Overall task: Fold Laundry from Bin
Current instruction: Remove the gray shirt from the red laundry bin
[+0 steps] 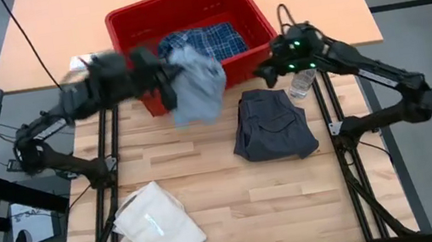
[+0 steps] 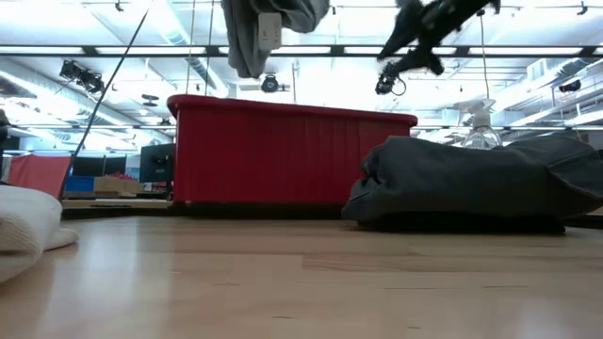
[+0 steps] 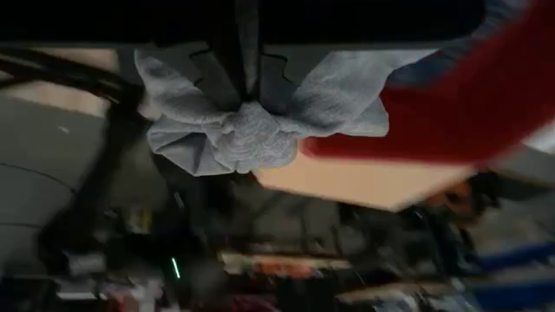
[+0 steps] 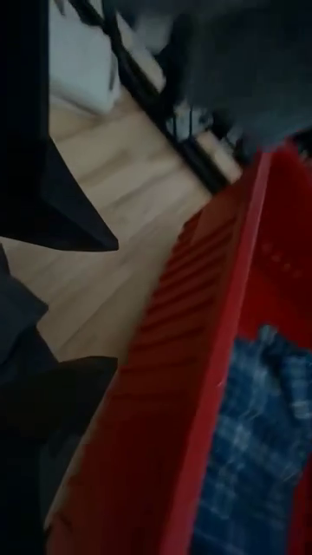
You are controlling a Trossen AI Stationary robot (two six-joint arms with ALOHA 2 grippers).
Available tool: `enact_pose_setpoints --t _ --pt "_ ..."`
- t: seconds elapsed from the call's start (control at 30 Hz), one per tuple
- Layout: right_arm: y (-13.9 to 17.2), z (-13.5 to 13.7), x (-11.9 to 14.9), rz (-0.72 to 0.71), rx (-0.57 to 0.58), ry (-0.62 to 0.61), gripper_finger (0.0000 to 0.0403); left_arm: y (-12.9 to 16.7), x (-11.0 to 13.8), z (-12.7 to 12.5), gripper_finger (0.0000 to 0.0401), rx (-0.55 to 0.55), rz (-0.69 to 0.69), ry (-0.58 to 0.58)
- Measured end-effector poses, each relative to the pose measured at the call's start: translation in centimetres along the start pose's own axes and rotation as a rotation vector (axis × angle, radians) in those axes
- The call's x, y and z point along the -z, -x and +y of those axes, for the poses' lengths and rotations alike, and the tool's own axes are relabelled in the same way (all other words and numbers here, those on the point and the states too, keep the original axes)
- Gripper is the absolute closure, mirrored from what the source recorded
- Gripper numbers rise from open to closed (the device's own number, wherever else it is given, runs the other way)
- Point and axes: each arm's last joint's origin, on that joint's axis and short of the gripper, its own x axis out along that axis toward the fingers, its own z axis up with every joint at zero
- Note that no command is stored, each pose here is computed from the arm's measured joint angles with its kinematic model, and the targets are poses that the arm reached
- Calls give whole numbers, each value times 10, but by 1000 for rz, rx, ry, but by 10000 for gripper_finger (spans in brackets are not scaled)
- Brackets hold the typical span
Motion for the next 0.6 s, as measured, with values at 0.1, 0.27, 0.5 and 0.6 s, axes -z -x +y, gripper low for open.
enact_pose_setpoints --t 0.1,0.27,0.5,0.6 --pt "23 11 2 -38 -30 19 194 -5 22 -40 391 32 46 37" --pt "50 24 11 -38 -83 -18 195 -12 60 -96 391 89 -33 182" --pt "64 42 29 36 -82 -57 195 -43 128 -135 391 187 -179 359" --pt "67 52 38 77 -73 -104 195 -53 160 -141 391 241 -175 409"
